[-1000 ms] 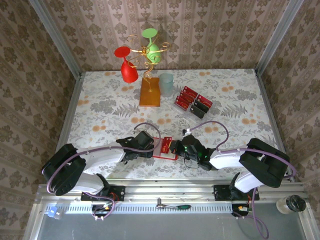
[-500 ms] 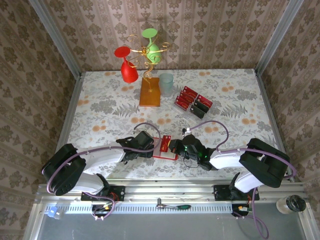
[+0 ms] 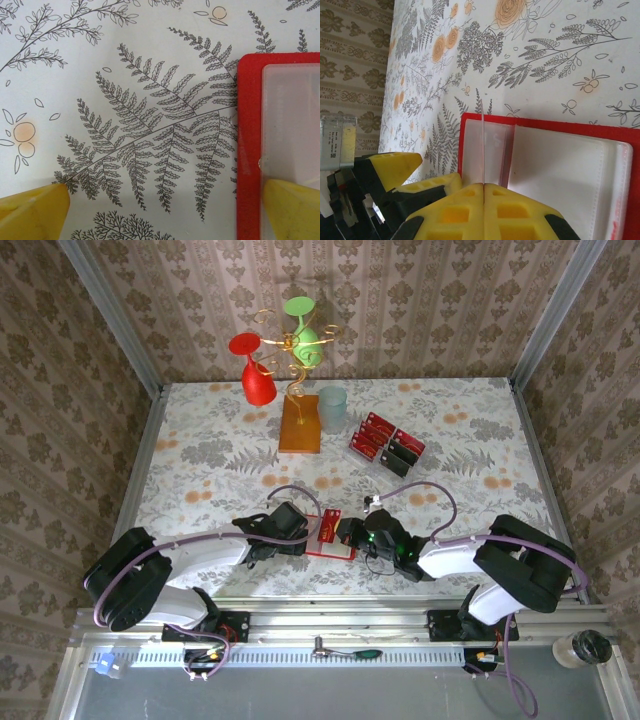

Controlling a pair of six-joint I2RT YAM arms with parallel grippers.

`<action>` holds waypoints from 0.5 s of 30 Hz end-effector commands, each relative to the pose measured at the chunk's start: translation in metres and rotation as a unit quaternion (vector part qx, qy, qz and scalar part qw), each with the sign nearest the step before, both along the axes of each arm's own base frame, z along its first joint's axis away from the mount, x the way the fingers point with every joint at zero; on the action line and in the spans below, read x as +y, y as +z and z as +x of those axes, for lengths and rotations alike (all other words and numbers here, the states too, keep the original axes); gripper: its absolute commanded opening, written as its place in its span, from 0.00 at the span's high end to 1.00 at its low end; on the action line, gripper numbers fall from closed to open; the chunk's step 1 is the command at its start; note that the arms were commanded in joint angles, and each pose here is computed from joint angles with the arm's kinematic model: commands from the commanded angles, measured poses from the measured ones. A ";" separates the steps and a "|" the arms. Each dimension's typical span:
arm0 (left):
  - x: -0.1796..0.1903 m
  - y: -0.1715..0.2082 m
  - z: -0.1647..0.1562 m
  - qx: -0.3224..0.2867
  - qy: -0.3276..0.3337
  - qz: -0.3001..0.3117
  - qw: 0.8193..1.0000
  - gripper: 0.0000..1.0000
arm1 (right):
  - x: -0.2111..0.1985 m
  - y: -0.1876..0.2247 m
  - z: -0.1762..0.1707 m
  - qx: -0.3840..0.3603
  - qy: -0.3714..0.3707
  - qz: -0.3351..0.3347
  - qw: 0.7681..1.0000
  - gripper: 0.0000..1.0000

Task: Put the credit cards into the card holder
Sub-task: Insert the credit card into the card slot.

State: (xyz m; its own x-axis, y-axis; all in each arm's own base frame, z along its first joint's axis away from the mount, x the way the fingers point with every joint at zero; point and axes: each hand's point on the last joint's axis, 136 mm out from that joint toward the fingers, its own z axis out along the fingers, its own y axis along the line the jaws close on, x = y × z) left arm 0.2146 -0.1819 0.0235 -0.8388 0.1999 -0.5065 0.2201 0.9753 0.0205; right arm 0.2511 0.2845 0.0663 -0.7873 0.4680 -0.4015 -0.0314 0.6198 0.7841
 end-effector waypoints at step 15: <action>0.012 -0.006 -0.005 0.008 0.010 0.021 1.000 0.00 | -0.008 -0.006 0.001 -0.001 -0.022 0.015 1.000 1.00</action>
State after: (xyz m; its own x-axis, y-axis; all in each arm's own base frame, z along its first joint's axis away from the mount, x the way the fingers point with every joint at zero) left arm 0.2146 -0.1819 0.0235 -0.8394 0.1970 -0.5065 0.2176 0.9759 0.0189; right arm 0.2477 0.2802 0.0601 -0.7879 0.4809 -0.3847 -0.0132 0.6113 0.7913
